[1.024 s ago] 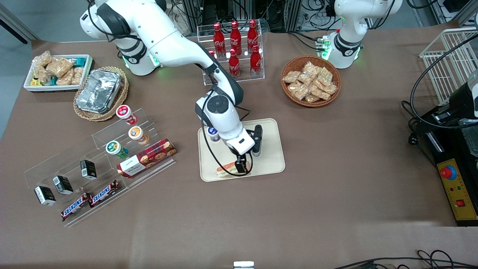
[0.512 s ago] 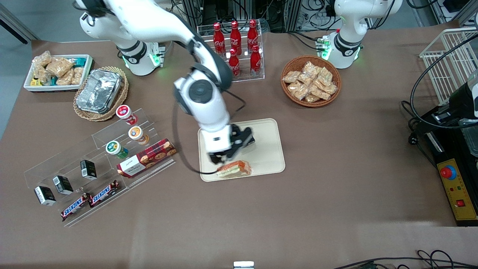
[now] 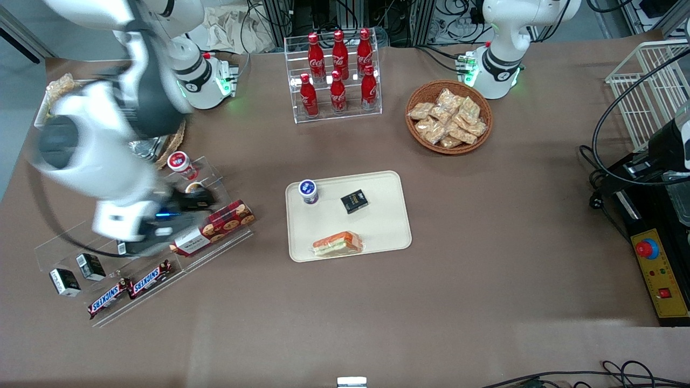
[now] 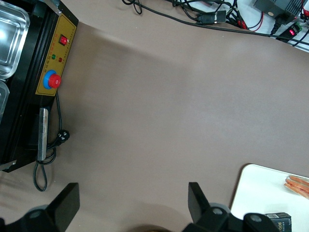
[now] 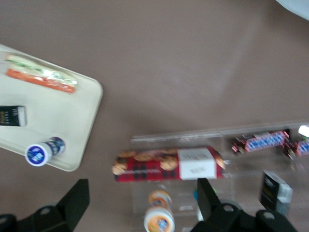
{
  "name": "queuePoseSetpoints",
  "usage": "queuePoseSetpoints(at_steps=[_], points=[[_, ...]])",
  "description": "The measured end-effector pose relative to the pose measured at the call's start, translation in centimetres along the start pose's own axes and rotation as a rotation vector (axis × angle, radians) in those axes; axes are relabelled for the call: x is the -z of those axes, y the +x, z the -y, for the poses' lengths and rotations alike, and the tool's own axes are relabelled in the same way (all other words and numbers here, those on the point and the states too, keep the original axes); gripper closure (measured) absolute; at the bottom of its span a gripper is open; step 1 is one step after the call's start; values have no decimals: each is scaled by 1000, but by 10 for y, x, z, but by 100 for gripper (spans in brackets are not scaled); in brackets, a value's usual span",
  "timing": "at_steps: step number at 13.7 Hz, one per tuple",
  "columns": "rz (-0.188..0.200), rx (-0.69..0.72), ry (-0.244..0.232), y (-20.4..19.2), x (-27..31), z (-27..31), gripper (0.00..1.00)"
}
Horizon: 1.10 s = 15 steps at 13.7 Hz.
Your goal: Place sandwich on tray
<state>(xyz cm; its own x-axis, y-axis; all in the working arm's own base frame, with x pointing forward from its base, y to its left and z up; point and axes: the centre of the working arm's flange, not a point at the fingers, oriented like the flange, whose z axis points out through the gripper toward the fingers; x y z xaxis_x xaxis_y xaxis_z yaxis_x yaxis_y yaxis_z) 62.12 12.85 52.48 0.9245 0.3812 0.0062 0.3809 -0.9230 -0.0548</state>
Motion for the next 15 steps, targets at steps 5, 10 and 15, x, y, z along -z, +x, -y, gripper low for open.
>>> queuePoseSetpoints(at_steps=[5, 10, 15], points=[[60, -204, 47, -70, 45, -106, 0], [46, -367, 30, -104, 79, -127, 0], [35, -406, 27, -127, 91, -145, 0]])
